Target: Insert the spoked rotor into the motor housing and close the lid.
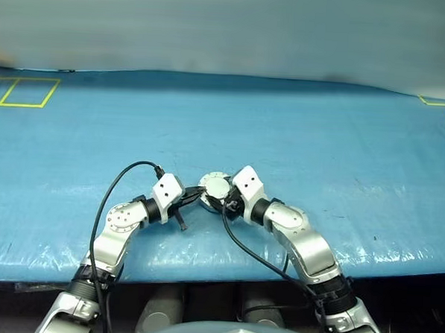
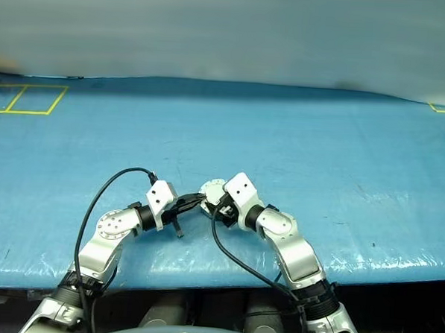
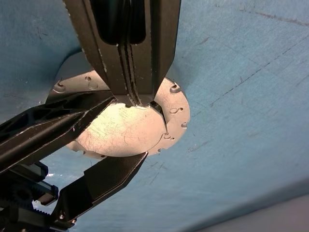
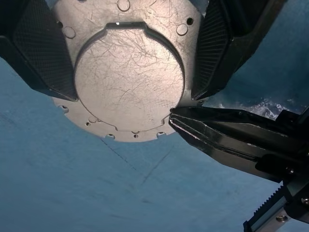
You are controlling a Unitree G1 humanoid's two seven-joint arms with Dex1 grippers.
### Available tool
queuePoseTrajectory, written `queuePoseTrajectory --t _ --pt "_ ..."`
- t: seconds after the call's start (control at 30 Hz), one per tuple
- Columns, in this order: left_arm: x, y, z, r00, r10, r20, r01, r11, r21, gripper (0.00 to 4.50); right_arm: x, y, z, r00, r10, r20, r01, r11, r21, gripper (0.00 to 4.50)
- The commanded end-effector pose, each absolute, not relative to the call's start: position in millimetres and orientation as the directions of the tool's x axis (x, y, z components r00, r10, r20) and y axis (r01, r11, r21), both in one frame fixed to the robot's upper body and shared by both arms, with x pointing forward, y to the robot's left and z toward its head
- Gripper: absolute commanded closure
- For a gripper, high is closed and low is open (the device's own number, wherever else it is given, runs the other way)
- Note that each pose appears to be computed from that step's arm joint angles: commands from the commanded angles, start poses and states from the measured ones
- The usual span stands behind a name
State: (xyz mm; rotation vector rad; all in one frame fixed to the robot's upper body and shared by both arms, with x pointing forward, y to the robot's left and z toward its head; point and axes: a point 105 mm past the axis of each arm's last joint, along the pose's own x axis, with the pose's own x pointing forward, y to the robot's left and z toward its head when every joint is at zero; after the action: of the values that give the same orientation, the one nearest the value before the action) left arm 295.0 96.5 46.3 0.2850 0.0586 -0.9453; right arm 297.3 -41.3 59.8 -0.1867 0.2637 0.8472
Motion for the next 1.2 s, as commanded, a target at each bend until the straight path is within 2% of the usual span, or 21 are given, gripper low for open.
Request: queuePoseTrajectory --t 0.03,0.13,0.33,0.5,0.63,0.73,0.87,1.0,1.2 --pt "290.6 95.5 31.5 0.57 -0.787 -0.237 0.822 0.536 0.194 4.5 299.7 -47.9 51.2 0.67 0.672 -0.316 -0.72 0.692 -0.055 0.04" --pt "289.5 94.9 31.0 0.566 -0.789 -0.239 0.824 0.533 0.193 4.5 300.2 -41.6 79.8 0.68 0.712 -0.174 -0.73 0.679 -0.079 0.04" --pt "290.2 93.9 31.8 0.561 -0.793 -0.238 0.827 0.527 0.196 4.5 303.7 -46.2 121.0 0.728 0.685 0.017 -0.672 0.718 -0.18 0.04" --pt "290.8 92.0 32.9 0.555 -0.798 -0.235 0.831 0.52 0.198 4.5 303.0 -63.0 134.0 0.764 0.64 0.084 -0.638 0.768 -0.054 0.04" --pt "291.0 92.2 33.0 0.555 -0.798 -0.236 0.831 0.518 0.202 4.5 292.4 -91.3 110.1 0.775 0.632 0.006 -0.605 0.74 0.295 0.04" --pt "290.6 91.8 33.1 0.553 -0.799 -0.236 0.832 0.517 0.201 4.5 290.2 -113.1 89.9 0.812 0.581 -0.048 -0.473 0.705 0.529 0.04" --pt "289.9 91.5 33.3 0.553 -0.799 -0.236 0.832 0.516 0.201 4.5 278.7 -124.8 68.7 0.813 0.577 -0.079 -0.358 0.603 0.713 0.04" --pt "289.1 91.3 34.1 0.542 -0.805 -0.242 0.839 0.504 0.206 4.5 266.3 -106.5 58.3 0.756 0.65 -0.083 -0.352 0.509 0.785 0.04" --pt "293.5 91.7 40.7 0.547 -0.806 -0.227 0.836 0.51 0.203 4.5 260.3 -92.0 42.5 0.703 0.698 -0.137 -0.316 0.479 0.819 0.04"
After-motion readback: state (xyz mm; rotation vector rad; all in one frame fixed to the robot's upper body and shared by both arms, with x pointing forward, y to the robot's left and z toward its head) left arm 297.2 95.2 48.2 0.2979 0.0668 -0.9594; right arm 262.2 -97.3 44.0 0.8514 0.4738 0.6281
